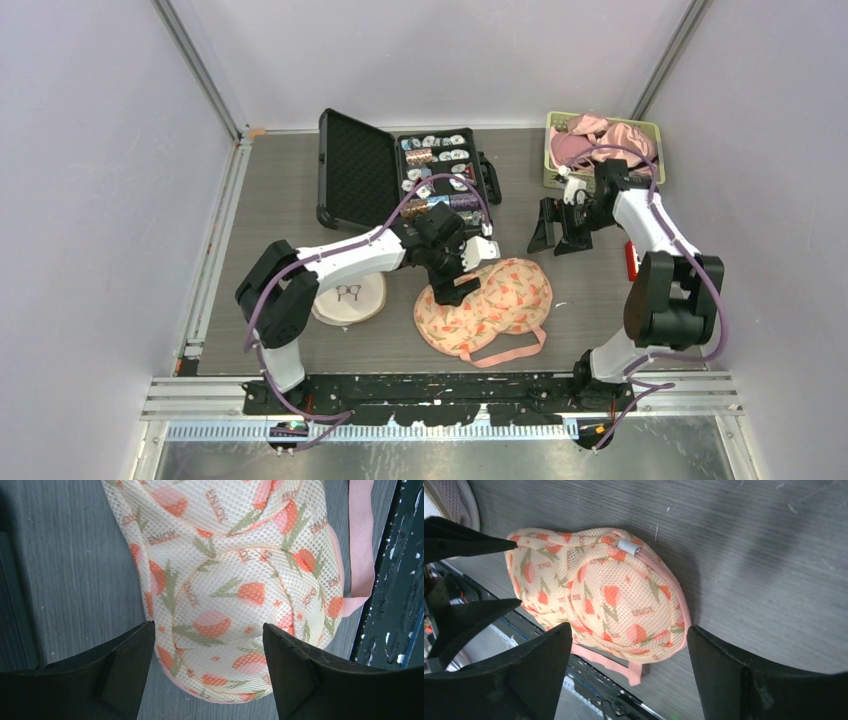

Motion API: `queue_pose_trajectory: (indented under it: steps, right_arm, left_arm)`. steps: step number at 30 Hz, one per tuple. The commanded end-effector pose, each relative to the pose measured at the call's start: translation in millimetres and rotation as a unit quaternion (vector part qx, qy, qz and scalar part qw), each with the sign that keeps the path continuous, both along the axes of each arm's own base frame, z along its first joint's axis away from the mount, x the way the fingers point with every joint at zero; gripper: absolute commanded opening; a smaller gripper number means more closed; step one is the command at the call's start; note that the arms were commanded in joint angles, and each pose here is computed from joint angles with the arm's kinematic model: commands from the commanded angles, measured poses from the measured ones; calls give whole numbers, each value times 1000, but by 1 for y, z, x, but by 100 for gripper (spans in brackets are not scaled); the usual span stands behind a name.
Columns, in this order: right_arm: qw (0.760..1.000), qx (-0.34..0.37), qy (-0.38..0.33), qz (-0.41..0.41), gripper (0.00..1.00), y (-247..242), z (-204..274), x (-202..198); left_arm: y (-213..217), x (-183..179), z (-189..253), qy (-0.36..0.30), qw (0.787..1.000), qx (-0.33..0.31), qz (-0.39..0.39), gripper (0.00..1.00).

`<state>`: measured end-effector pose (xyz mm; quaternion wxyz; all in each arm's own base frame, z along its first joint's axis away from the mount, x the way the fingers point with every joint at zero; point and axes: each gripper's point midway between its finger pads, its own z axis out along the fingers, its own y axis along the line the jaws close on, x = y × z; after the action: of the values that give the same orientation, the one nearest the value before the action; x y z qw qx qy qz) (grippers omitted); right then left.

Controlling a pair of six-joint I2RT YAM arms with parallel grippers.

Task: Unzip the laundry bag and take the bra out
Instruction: Unzip the laundry bag at the center of the board.

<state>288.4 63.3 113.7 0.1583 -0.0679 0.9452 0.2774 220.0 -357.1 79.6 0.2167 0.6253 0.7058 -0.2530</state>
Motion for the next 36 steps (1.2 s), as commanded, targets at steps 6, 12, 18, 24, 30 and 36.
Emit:
queue_pose_trajectory:
  steps: [6, 12, 18, 24, 30, 36]
  right_arm:
    - [992, 31, 18, 123, 74, 3, -13, 26]
    - [984, 32, 52, 170, 73, 12, -43, 25]
    - [977, 46, 77, 193, 68, 24, -55, 21]
    - [970, 73, 85, 217, 38, 35, -47, 9]
    - [970, 72, 40, 229, 7, 39, -16, 10]
    - [969, 60, -79, 227, 1, 47, 39, 16]
  left_arm:
    - [-5, 14, 38, -7, 998, -58, 18, 86]
    - [4, 22, 47, -7, 997, -62, 40, 88]
    - [15, 24, 49, -19, 997, -49, 54, 88]
    - [33, 31, 59, -22, 995, -46, 87, 88]
    - [55, 38, 81, 31, 988, -72, 132, 88]
    - [63, 30, 93, 0, 991, -87, 106, 90]
